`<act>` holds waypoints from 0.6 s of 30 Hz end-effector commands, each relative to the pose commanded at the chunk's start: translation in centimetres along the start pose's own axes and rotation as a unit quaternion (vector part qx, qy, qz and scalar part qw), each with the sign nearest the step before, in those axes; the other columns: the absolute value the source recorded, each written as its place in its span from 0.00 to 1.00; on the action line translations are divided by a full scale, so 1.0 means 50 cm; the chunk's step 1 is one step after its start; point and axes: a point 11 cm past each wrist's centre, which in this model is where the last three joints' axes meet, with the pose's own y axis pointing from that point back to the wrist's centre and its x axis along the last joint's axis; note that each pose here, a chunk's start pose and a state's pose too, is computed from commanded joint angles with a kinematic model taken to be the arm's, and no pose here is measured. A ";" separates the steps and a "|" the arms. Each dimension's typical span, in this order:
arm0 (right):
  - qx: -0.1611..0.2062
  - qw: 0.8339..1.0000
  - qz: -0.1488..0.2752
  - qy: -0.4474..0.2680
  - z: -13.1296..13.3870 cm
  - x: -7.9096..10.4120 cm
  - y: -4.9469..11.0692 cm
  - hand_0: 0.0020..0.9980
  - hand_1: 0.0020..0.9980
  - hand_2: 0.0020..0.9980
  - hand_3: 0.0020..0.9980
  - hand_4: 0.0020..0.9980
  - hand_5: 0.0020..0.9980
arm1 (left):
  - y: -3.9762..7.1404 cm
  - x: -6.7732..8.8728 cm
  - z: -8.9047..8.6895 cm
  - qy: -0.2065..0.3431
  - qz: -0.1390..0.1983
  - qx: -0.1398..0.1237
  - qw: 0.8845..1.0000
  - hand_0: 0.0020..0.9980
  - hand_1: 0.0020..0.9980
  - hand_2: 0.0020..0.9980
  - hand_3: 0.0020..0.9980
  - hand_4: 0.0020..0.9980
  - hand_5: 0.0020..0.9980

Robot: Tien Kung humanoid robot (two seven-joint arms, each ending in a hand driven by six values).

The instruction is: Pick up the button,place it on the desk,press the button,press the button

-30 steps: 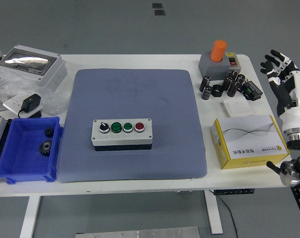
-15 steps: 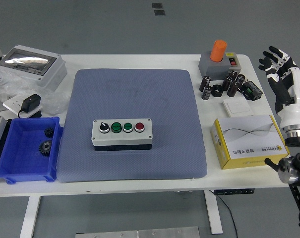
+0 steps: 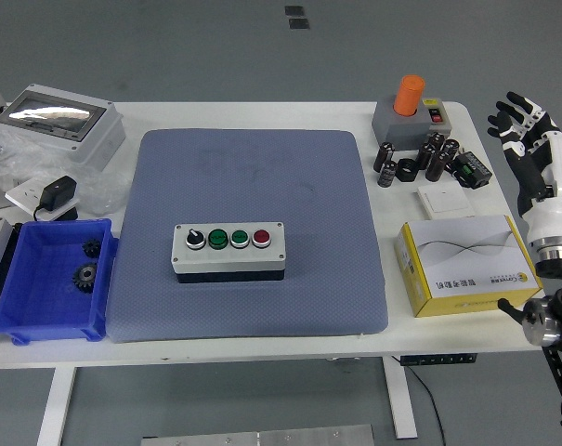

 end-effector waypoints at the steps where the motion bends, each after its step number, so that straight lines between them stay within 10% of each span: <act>1: 0.000 1.000 0.000 0.000 0.000 0.000 0.000 0.75 0.77 0.82 0.81 0.73 0.47 | 0.000 0.000 -0.001 0.000 0.000 0.001 1.000 0.68 0.66 0.64 0.75 0.65 0.70; 18: -0.002 1.000 0.004 0.005 0.000 0.003 -0.001 0.76 0.78 0.83 0.84 0.72 0.46 | 0.000 0.000 0.002 0.005 0.000 0.002 1.000 0.68 0.66 0.64 0.75 0.65 0.69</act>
